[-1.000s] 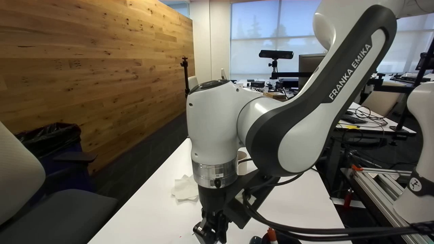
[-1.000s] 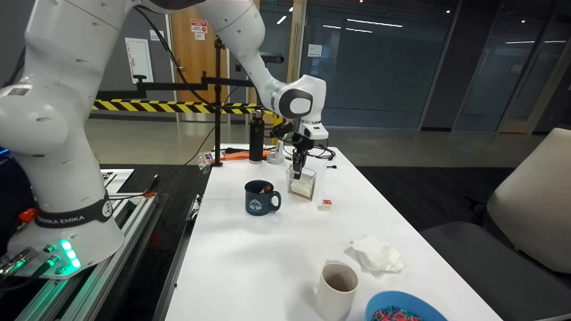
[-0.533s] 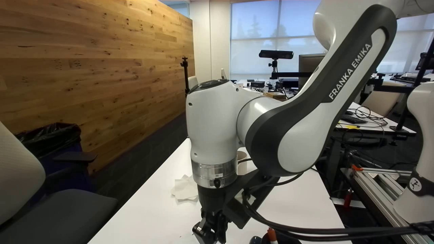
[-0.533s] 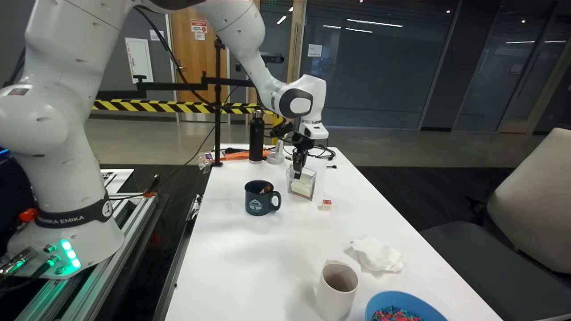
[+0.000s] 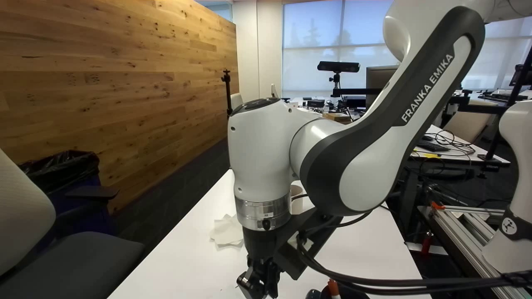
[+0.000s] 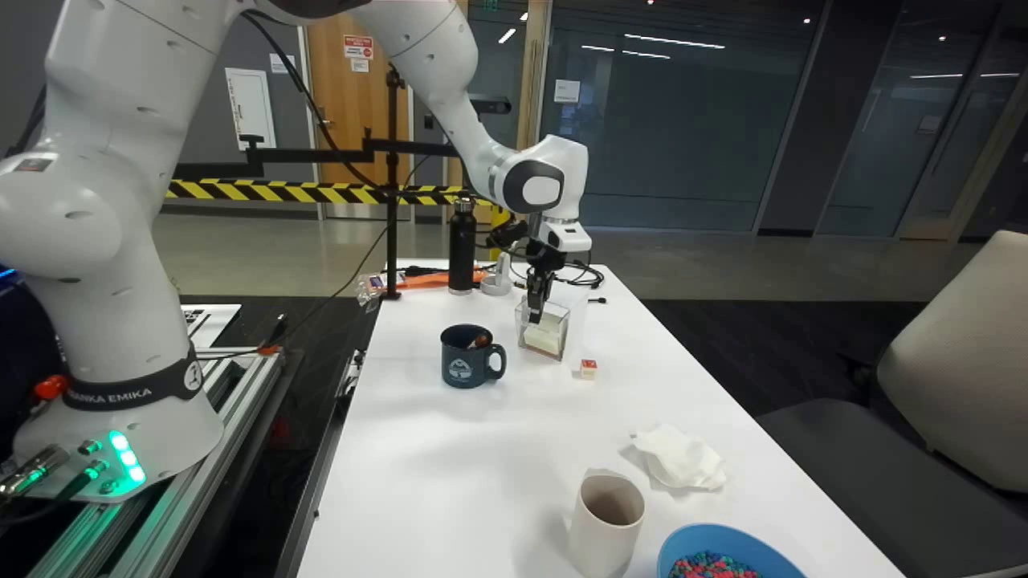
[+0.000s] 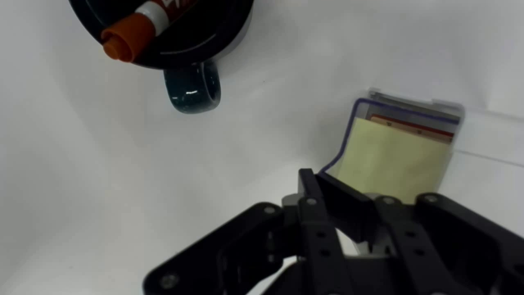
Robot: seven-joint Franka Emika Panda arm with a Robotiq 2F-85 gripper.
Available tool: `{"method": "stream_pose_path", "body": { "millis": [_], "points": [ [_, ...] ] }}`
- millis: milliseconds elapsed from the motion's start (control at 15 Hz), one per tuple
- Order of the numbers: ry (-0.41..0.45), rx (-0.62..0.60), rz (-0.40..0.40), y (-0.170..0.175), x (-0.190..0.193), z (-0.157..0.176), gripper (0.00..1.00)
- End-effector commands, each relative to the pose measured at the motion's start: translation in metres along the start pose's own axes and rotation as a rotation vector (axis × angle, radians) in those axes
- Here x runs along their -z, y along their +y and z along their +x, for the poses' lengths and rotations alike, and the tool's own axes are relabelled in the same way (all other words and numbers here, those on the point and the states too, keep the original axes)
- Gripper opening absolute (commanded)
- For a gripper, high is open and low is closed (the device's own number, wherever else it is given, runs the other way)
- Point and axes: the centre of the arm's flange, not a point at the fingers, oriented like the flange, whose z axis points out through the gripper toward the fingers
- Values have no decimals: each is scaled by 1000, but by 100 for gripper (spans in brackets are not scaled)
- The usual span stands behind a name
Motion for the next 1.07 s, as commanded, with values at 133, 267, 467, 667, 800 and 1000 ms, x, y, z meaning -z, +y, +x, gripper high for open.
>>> {"method": "stream_pose_path", "body": {
  "millis": [133,267,467,667,800,1000],
  "points": [
    [-10,-16,-1,10,3,-1,1],
    [-11,-29,-3,16,2,1,1],
    [-18,-56,-6,28,2,3,1],
    [-20,-73,-7,33,2,7,1],
    [-17,-78,-4,34,4,11,1],
    [-13,-84,-3,36,5,15,1]
  ]
}}
